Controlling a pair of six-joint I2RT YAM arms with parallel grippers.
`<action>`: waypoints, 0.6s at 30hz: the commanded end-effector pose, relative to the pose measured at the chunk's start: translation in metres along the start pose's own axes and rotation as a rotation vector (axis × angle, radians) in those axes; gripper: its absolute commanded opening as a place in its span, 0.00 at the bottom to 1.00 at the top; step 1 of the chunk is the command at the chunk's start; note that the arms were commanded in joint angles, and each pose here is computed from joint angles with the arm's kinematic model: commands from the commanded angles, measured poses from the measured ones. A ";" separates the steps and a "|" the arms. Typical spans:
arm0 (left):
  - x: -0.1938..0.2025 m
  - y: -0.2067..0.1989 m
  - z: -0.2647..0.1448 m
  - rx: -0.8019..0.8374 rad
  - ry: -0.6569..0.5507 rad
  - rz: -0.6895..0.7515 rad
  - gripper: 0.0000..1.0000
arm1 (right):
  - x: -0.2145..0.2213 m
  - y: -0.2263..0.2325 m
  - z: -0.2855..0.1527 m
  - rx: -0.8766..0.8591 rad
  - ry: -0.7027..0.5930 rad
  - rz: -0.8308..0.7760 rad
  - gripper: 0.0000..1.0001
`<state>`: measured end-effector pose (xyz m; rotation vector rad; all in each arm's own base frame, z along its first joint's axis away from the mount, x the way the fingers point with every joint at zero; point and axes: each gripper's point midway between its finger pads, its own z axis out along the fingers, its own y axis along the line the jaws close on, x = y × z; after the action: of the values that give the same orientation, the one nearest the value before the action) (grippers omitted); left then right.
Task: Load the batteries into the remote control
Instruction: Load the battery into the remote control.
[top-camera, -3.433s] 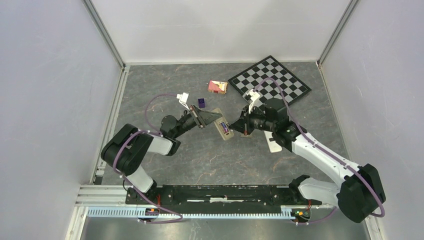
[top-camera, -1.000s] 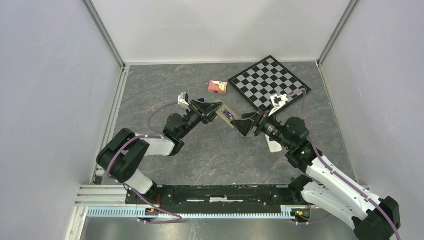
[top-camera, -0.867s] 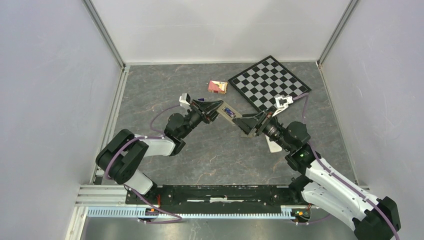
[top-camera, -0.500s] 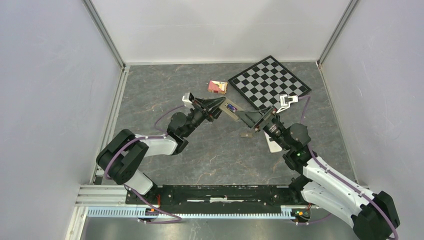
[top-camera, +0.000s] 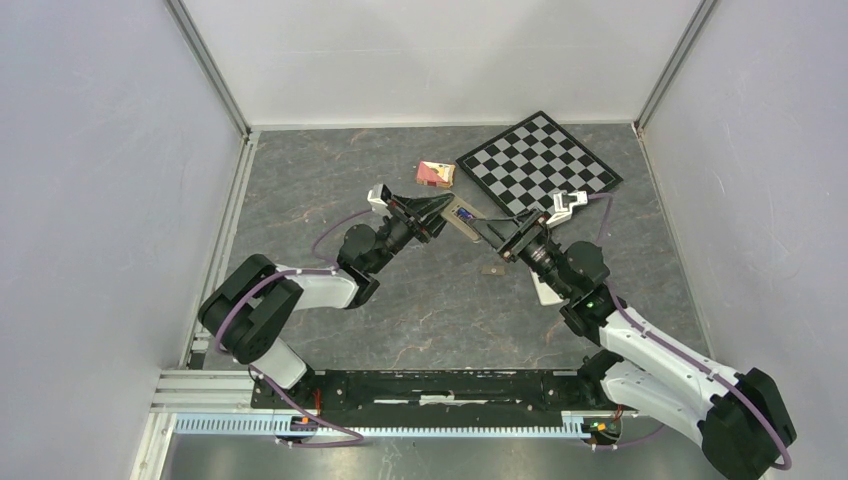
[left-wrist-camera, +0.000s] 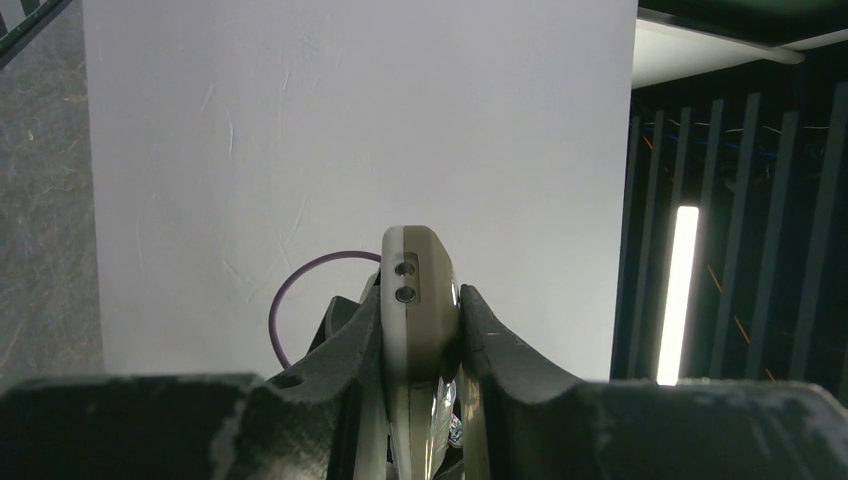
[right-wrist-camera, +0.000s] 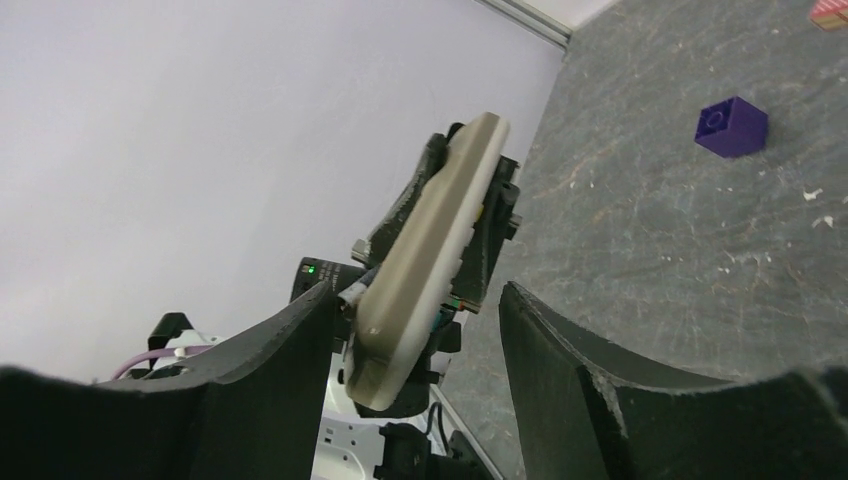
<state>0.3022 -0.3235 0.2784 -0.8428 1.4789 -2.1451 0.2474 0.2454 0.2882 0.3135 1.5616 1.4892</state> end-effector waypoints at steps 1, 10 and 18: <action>0.012 -0.027 0.004 0.106 0.042 0.063 0.02 | -0.007 0.010 0.005 -0.008 -0.014 0.016 0.66; 0.017 -0.033 0.004 0.123 0.054 0.135 0.02 | -0.004 0.000 0.004 0.028 -0.009 0.060 0.56; 0.024 -0.049 0.002 0.184 0.074 0.247 0.02 | 0.007 -0.027 0.002 0.132 0.027 0.092 0.42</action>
<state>0.3020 -0.3264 0.2737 -0.7189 1.4952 -2.0556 0.2491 0.2477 0.2715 0.3876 1.6397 1.5006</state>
